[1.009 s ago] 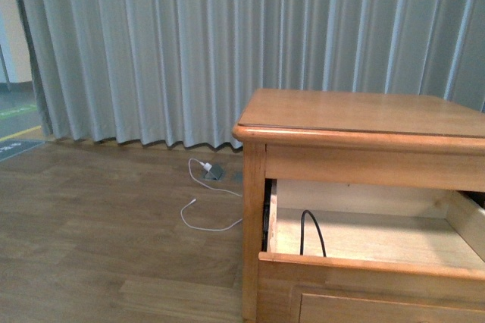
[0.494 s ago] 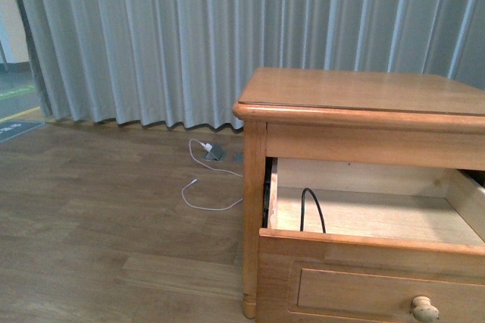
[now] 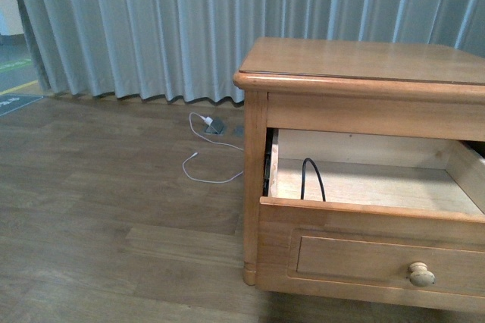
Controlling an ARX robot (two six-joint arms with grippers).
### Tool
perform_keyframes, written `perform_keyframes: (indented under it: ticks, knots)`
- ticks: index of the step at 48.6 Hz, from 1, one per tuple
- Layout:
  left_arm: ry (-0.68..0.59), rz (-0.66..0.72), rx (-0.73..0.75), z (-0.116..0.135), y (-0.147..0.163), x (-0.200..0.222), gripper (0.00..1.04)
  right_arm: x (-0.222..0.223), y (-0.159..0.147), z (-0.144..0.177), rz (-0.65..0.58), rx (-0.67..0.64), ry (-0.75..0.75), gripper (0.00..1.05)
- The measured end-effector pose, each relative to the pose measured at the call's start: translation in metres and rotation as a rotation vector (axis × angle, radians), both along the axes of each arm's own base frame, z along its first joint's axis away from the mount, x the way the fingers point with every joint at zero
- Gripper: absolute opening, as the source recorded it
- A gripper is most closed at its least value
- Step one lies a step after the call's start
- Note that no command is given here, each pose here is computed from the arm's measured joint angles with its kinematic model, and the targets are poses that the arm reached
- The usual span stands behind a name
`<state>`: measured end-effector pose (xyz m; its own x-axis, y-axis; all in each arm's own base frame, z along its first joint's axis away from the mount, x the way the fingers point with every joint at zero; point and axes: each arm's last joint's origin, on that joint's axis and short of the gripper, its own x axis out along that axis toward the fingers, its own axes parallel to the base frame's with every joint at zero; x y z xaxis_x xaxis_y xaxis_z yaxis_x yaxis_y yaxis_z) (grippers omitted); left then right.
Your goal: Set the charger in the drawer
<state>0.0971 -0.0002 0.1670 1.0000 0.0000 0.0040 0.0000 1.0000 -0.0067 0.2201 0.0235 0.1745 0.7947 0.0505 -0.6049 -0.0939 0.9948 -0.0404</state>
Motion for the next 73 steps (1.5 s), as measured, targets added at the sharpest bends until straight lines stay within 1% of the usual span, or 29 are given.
perform_keyframes:
  ticks: [4, 10, 22, 26, 40, 44, 53, 61, 73]
  knots:
    - [0.000, 0.000, 0.001, 0.000, 0.000, 0.000, 0.98, 0.016, 0.007, -0.006, 0.019, 0.011, 0.026, 0.97]
    - [0.000, 0.000, 0.001, 0.000, 0.000, 0.000, 0.99, 0.039, 0.016, -0.017, 0.019, 0.021, 0.060, 0.97]
    - [0.000, 0.000, 0.001, 0.000, 0.000, 0.000, 0.99, 0.084, 0.020, -0.039, -0.051, 0.018, 0.078, 0.97]
    - [0.000, 0.000, 0.001, 0.000, 0.000, 0.000, 0.99, 0.102, 0.019, -0.044, -0.091, 0.013, 0.050, 0.97]
    - [0.000, 0.000, 0.001, 0.000, 0.000, 0.000, 0.99, 0.149, 0.016, -0.047, -0.191, 0.040, -0.051, 0.97]
    - [0.000, 0.000, 0.001, 0.000, 0.000, 0.000, 0.99, 0.169, 0.018, -0.054, -0.221, 0.084, -0.060, 0.97]
    - [0.000, 0.000, 0.001, 0.000, 0.000, 0.000, 0.99, 0.201, 0.018, -0.069, -0.319, 0.109, -0.118, 0.97]
    - [0.000, 0.000, 0.001, 0.000, 0.000, 0.000, 0.99, 0.222, 0.019, -0.068, -0.385, 0.114, -0.196, 0.97]
    - [-0.001, 0.000, 0.001, 0.000, 0.000, 0.000, 0.99, 0.244, 0.017, -0.064, -0.428, 0.120, -0.275, 0.97]
